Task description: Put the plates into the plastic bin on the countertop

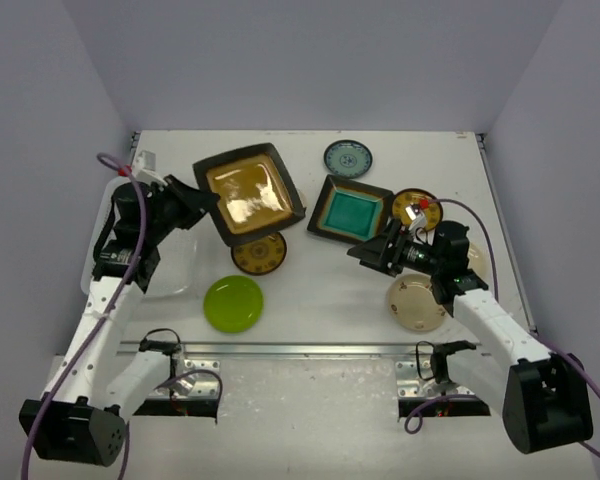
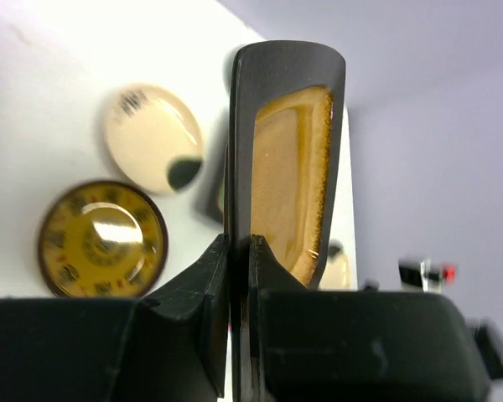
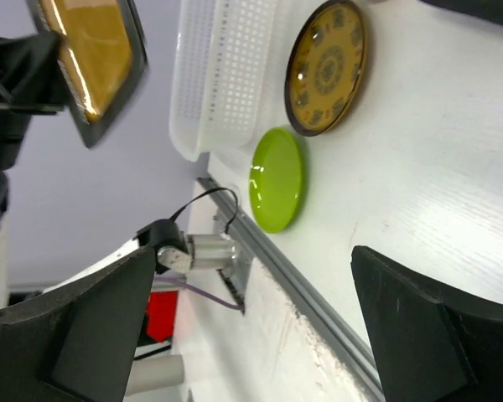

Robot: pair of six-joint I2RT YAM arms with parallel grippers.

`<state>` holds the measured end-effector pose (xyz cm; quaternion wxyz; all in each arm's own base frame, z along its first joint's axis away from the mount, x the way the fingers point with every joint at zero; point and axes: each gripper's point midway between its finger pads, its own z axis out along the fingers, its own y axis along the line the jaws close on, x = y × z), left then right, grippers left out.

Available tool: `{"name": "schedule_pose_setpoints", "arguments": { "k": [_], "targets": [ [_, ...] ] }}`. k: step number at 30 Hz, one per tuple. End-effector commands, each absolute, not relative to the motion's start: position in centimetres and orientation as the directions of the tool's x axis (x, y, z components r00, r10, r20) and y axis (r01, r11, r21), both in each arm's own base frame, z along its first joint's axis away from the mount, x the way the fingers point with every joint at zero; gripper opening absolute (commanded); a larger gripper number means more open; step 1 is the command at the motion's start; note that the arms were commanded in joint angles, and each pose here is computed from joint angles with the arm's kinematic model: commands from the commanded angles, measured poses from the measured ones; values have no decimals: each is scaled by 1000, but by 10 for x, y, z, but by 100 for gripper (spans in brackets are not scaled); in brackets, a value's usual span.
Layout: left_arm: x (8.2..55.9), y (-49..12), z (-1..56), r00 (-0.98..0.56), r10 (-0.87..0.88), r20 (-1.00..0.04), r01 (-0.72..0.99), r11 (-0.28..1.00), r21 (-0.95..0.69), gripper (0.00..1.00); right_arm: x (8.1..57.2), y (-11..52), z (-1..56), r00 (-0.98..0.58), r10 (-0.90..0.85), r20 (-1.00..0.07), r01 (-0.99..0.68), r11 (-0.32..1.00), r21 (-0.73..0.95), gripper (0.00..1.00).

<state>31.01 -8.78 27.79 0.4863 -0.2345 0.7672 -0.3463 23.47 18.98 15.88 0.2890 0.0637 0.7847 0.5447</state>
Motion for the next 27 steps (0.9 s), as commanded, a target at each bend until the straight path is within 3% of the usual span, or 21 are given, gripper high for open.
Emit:
{"name": "schedule_pose_setpoints", "arguments": {
  "k": [1,6,11,17,27],
  "targets": [
    [318,-5,321,-108,-861,-497,-198,508,-838,0,248,177,174,-756,418,-504,-274,497,823,99],
    [306,73,319,169,-925,-341,-300,281,-912,0,244,179,176,-769,399,-500,-291,478,829,99],
    [297,114,306,371,-889,-268,-360,128,-924,0,241,178,172,-778,384,-497,-298,471,831,99],
    [322,132,274,427,-887,-178,-349,21,-937,0,241,181,172,-790,372,-487,-305,450,839,99],
    [327,151,229,491,-848,-201,-434,-38,-900,0,244,179,171,-788,377,-487,-306,447,840,99]
  ]
}}
